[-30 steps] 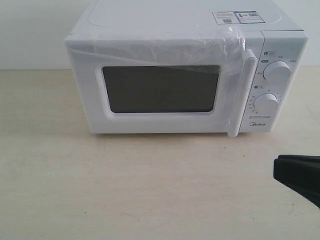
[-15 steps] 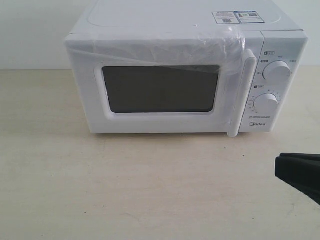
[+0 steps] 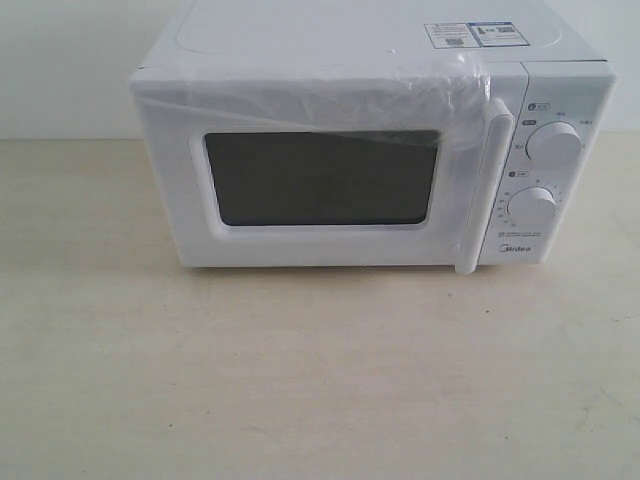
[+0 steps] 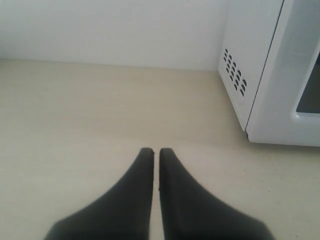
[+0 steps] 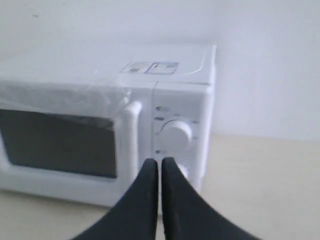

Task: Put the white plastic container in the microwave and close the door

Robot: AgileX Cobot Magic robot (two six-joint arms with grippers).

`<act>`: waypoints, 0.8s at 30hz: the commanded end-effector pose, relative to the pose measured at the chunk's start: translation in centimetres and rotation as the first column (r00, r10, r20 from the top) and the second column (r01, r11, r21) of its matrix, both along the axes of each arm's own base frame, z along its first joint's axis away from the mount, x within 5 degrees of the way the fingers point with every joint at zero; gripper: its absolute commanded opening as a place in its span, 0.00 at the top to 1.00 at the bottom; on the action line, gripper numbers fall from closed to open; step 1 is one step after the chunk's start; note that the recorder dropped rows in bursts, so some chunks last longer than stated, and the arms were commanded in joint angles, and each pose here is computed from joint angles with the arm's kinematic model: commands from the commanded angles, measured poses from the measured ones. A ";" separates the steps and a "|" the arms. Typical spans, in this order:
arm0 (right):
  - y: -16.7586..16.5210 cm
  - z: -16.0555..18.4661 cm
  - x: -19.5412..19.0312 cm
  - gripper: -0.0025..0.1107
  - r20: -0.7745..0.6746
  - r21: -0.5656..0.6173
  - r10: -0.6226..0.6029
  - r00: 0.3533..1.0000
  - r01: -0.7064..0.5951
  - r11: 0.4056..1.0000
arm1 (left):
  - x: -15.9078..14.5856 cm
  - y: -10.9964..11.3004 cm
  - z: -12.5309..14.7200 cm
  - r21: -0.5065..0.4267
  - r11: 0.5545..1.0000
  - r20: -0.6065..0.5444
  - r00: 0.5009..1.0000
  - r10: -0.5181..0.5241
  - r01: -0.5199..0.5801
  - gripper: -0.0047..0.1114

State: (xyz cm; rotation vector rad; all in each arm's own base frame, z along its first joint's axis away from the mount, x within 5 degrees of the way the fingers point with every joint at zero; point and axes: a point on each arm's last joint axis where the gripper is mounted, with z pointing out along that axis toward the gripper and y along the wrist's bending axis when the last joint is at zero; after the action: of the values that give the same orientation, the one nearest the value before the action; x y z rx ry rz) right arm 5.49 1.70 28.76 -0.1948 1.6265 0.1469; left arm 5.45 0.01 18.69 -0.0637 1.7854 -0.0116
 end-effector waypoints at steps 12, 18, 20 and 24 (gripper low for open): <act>-1.9 -7.0 0.1 0.98 0.129 0.152 -0.246 0.961 0.226 0.962 | 0.0 0.0 -0.1 0.000 1.000 -0.002 1.000 0.001 -0.001 0.92; -2.0 -7.2 0.1 0.98 0.153 0.119 -0.255 0.955 0.238 0.964 | 0.0 0.0 -0.1 0.001 1.000 0.000 1.000 0.001 -0.001 0.92; -1.9 -7.3 0.1 0.98 0.150 0.107 -0.251 0.956 0.237 0.966 | 0.0 0.0 -0.1 0.000 1.000 -0.002 1.000 0.001 -0.001 0.92; -1.6 -7.9 0.2 0.98 0.093 0.049 -0.214 0.972 0.210 0.976 | 0.0 0.0 -0.1 0.000 1.000 -0.002 1.000 0.001 -0.001 0.92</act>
State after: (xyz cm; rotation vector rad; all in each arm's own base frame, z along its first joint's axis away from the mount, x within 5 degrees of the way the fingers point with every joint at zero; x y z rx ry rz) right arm 5.64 -0.09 21.37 0.0464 1.4914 0.0205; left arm 5.45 0.01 18.68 -0.0636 1.7862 -0.0117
